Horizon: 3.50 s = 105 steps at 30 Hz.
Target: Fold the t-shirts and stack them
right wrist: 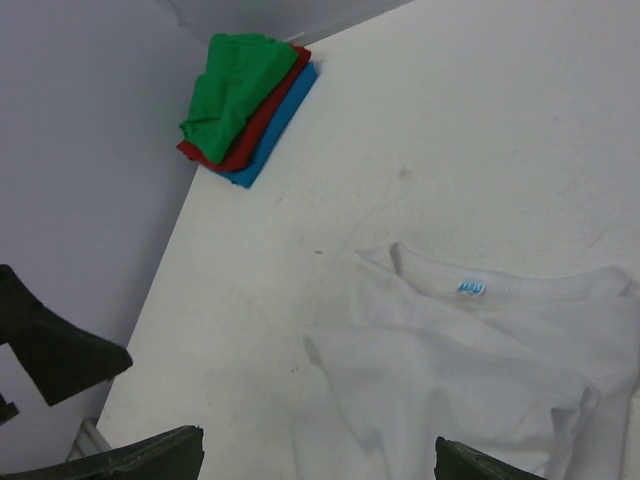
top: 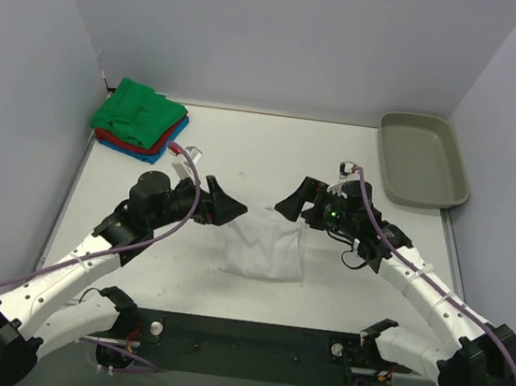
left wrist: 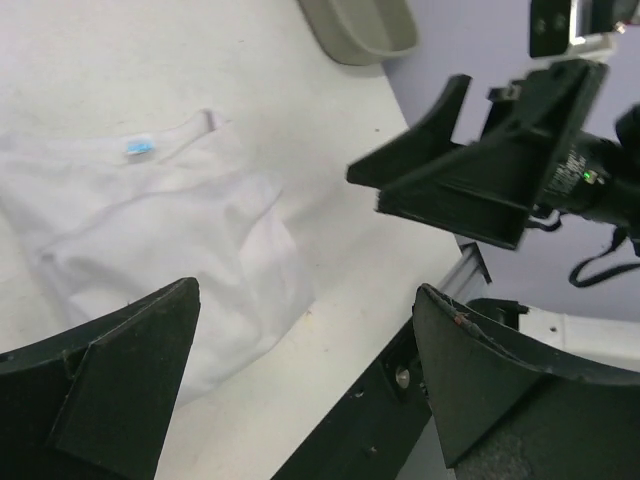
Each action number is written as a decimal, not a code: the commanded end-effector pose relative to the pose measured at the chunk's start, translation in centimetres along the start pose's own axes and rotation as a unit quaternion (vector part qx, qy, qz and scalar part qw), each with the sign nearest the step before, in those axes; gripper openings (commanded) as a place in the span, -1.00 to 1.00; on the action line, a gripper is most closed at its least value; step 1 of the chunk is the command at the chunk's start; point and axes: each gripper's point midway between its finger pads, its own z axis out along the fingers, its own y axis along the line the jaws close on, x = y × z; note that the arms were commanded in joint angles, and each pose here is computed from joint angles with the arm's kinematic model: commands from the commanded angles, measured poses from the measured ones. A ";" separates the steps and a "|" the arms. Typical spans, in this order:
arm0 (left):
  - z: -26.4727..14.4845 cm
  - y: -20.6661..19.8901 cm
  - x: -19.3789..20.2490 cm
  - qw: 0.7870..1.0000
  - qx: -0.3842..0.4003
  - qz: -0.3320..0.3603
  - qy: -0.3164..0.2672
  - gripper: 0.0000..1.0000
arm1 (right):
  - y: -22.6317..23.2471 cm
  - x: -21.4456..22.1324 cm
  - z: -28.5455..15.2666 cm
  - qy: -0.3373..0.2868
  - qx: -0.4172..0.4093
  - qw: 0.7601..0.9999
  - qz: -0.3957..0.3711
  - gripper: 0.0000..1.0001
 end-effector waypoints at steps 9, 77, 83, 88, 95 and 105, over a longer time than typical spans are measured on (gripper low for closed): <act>-1.5 7.3 1.9 0.993 -0.087 -0.077 0.010 0.95 | 4.7 5.9 4.2 0.086 -0.087 0.992 0.041 1.00; -1.5 30.4 -25.5 0.899 -0.420 -0.042 -0.115 0.94 | 7.1 2.3 4.1 0.012 -0.107 0.987 -0.116 1.00; 1.1 36.3 -27.1 0.894 -0.435 -0.017 -0.103 0.95 | 6.4 5.2 3.6 0.030 -0.105 0.986 -0.125 1.00; 3.0 40.8 -28.1 0.888 -0.448 -0.019 -0.105 0.94 | 6.2 6.5 3.5 0.041 -0.100 0.985 -0.131 1.00; 2.0 44.8 -29.3 0.867 -0.481 -0.039 -0.126 0.94 | 4.9 7.8 3.5 0.050 -0.084 0.986 -0.134 1.00; -0.1 50.4 -20.2 0.801 -0.591 -0.099 -0.006 0.95 | 4.9 8.2 3.1 0.058 -0.084 0.986 -0.130 1.00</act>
